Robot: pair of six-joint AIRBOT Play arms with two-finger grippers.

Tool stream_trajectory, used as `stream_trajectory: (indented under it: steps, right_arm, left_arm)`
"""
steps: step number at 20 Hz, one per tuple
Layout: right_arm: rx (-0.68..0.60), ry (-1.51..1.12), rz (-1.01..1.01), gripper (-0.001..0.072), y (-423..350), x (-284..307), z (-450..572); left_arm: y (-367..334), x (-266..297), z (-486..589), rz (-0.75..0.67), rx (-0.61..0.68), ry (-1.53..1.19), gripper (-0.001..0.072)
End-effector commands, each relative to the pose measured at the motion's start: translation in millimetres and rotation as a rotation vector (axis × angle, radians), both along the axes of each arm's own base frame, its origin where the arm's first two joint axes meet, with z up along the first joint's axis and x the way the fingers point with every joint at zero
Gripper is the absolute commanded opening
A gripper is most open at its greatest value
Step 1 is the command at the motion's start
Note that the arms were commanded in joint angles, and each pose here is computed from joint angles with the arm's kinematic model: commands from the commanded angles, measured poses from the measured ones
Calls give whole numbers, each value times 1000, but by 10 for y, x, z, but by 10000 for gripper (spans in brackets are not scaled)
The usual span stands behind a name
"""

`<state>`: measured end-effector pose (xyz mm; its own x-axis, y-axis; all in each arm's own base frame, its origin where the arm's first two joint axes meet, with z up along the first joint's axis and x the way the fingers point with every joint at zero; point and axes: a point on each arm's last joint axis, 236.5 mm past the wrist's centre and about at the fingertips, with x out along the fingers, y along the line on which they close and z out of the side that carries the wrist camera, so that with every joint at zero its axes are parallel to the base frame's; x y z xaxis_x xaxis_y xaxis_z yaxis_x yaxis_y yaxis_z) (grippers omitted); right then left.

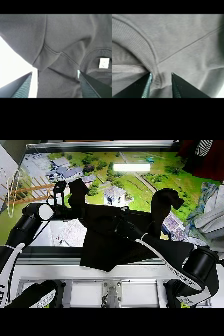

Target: Fold the clothes and pants, and hang the long-sleeved shirts on hangers.

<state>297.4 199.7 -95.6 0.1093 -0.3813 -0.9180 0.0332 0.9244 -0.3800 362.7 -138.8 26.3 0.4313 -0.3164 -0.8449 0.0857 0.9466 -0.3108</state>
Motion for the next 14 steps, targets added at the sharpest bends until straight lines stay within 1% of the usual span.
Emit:
stream_trajectory:
  steps: [1, 8, 14]
  right_arm:
    - [-49, 18, 47, 279, -97, -1, 61]
    - [-34, 65, 37, 279, -30, -97, -106]
    - [-52, 86, 49, 279, -10, -149, -204]
  left_arm:
    - [-2, 1, 2, 0, 0, -1, 620]
    - [-2, -1, 0, 0, 0, 0, 620]
    - [-2, -2, 1, 0, 0, 0, 620]
